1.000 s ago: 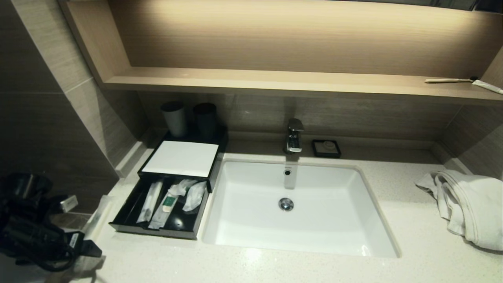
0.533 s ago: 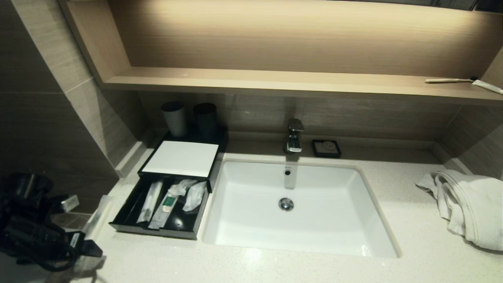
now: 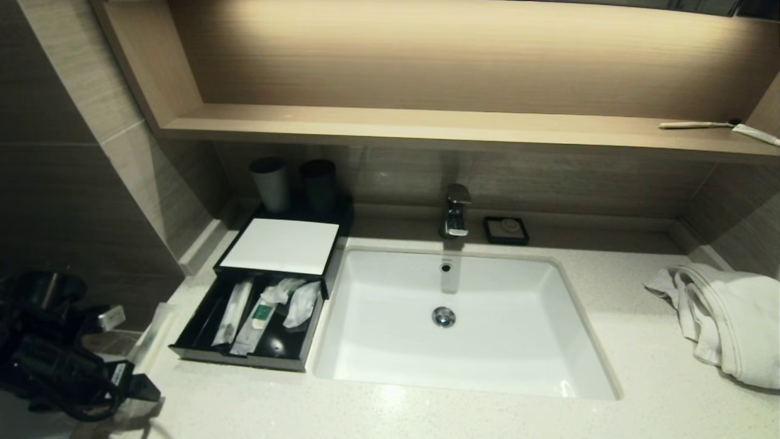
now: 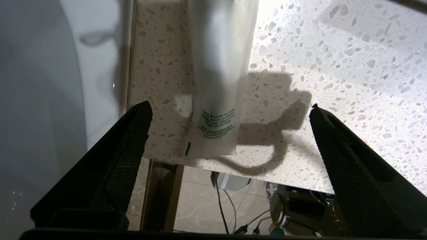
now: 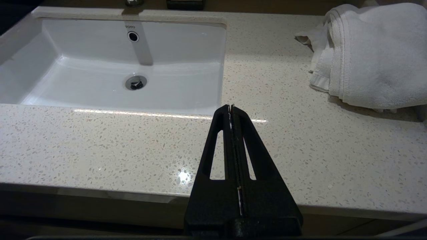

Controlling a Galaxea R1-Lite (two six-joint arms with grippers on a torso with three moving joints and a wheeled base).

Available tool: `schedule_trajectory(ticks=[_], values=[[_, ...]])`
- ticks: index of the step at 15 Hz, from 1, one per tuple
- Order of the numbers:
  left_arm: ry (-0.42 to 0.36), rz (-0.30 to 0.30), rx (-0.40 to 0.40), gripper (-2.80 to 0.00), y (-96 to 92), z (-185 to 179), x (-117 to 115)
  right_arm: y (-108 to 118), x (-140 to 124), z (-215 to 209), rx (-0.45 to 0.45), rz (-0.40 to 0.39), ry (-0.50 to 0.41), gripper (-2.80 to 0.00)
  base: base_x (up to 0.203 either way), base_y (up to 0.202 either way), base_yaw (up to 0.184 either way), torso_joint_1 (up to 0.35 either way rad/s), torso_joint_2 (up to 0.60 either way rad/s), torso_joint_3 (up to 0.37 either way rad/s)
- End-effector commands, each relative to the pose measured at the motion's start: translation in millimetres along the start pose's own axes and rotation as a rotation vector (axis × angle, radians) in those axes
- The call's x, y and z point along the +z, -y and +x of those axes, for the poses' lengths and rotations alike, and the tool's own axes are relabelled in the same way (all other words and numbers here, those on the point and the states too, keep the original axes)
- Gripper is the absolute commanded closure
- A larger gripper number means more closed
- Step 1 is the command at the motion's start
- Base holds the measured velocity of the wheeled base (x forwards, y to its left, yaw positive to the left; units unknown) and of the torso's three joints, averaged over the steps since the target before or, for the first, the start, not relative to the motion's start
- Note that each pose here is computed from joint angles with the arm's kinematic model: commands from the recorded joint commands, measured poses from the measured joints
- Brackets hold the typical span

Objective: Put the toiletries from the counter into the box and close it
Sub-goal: Pick up the bathroom toiletry

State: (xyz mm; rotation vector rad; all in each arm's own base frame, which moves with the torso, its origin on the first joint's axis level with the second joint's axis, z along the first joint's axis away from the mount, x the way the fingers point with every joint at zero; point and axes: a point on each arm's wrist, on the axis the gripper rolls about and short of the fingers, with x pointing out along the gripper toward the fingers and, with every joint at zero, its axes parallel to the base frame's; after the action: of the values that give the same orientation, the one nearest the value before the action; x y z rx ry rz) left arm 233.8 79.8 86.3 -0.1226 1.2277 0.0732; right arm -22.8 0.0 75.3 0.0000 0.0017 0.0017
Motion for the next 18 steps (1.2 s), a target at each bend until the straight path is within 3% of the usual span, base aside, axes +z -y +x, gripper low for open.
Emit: schedule_trajectory(ticks=[1,13,14,15,18], values=[[-0.013,-0.002,-0.003,-2.80,-0.7,3.5,0.5,0.0,0.0,0.0,0.000,-0.001,0.000,0.00,0.000,0.000,0.000,0.000,0.00,0.000],[-0.027,-0.010,-0.007,-2.80,-2.3,10.8,2.4,0.0,0.0,0.0,0.000,0.000,0.000,0.00,0.000,0.000,0.000,0.000,0.00,0.000],[-0.028,-0.009,-0.008,-1.50,-1.9,10.8,2.4,0.0,-0.1,0.0,0.000,0.000,-0.001,0.00,0.000,0.000,0.000,0.000,0.00,0.000],[-0.029,-0.009,-0.008,0.00,-1.9,11.2,2.4,0.0,0.0,0.0,0.000,0.000,0.000,0.00,0.000,0.000,0.000,0.000,0.00,0.000],[-0.025,-0.010,-0.007,0.00,-2.4,11.3,4.9,0.0,0.0,0.0,0.001,0.000,0.000,0.00,0.000,0.000,0.000,0.000,0.00,0.000]])
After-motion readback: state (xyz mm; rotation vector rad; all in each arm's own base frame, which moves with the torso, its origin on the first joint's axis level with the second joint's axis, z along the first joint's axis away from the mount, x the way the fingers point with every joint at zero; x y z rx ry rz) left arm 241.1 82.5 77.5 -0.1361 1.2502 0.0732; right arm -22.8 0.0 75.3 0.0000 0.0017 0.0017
